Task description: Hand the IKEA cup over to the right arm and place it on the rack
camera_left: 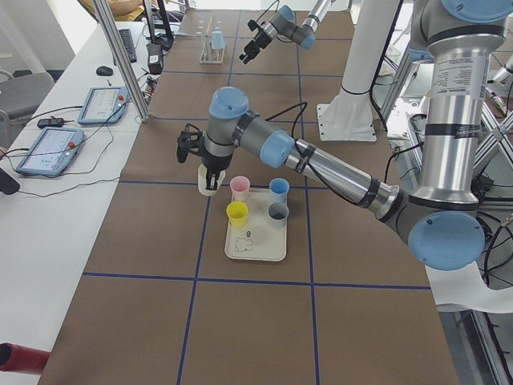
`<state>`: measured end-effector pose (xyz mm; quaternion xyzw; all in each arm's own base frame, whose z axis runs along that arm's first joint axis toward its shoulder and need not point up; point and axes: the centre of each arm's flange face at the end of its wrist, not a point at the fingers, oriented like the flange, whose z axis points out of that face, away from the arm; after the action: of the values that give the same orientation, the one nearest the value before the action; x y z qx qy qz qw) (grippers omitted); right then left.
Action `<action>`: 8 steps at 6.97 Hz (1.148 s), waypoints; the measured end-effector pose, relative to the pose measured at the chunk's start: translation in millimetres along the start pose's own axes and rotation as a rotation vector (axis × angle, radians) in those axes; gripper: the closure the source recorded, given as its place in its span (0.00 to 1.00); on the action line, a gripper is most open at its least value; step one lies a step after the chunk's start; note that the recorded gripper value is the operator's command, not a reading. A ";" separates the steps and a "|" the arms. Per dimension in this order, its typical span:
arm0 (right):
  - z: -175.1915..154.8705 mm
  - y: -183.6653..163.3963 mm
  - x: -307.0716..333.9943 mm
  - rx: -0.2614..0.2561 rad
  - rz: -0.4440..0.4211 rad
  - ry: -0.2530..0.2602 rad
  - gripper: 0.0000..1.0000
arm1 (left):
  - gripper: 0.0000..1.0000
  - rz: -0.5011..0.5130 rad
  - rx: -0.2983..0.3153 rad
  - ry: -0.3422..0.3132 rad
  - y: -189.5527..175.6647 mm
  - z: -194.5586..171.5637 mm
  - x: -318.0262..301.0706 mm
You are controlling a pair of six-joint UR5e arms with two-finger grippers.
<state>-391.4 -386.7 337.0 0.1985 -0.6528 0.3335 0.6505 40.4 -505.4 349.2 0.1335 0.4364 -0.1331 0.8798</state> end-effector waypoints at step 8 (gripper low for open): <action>-39.4 106.1 -197.8 -0.257 0.744 -0.336 0.00 | 1.00 -0.502 -0.357 1.068 87.1 131.4 219.8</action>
<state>-422.0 -319.8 121.3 -0.0814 -0.8131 0.4243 0.3901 295.4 -496.5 259.5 -0.0746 0.8505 -0.1757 0.4902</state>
